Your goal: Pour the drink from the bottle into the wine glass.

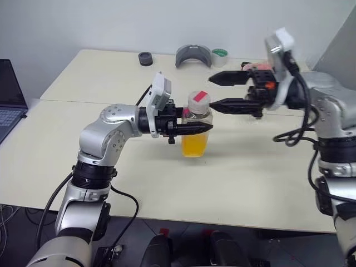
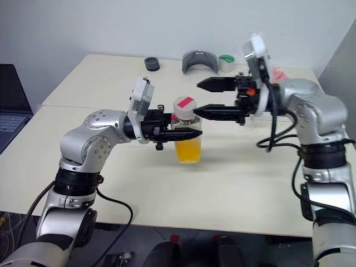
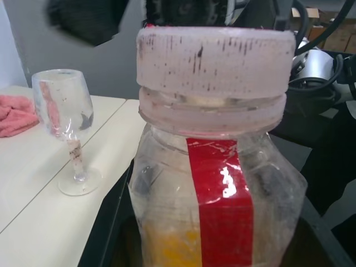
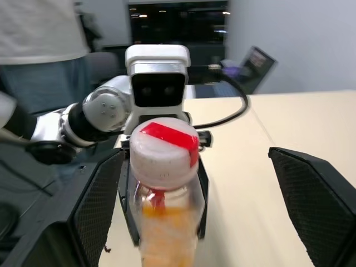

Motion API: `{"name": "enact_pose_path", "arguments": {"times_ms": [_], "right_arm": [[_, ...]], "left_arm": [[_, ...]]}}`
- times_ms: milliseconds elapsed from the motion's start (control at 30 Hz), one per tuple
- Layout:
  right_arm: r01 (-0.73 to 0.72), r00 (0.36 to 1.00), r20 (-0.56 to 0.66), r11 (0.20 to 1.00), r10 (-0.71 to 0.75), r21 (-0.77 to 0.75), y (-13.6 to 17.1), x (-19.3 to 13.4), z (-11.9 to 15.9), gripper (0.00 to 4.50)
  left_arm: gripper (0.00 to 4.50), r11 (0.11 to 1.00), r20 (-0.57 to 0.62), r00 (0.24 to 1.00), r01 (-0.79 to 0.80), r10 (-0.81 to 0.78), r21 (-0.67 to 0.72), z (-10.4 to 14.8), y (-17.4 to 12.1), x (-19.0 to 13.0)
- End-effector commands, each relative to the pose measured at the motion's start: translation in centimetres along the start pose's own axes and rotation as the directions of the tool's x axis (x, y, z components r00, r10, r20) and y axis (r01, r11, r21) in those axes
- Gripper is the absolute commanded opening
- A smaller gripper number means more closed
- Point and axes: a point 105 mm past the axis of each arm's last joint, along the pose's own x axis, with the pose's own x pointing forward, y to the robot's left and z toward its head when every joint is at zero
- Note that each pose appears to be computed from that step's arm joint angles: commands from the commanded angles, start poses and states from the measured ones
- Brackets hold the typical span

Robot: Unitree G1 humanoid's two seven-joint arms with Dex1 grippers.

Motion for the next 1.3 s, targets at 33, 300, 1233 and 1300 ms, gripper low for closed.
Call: {"name": "enact_pose_path", "arguments": {"times_ms": [33,300,1233,1300], "right_arm": [[0.154,0.987,0.053,0.985,-0.15,-0.078,1.9,0.2,2.5,4.49],[0.495,0.862,0.158,0.867,-0.482,-0.052,3.0,2.0,3.0,4.49],[0.563,0.825,0.069,0.827,-0.561,0.001,2.3,2.6,0.1,4.49],[0.563,0.825,0.066,0.826,-0.562,0.0,2.2,2.4,0.0,4.49]], "left_arm": [[1.79,0.998,0.033,0.999,0.01,-0.012,0.063,1.2,0.0,0.2],[1.79,0.997,0.04,0.999,0.015,-0.018,0.073,1.1,0.6,0.5],[1.79,0.996,0.04,0.999,0.03,-0.033,0.084,1.4,0.8,0.9],[1.79,0.996,0.042,0.999,0.029,-0.033,0.083,1.4,0.7,0.9]]}}
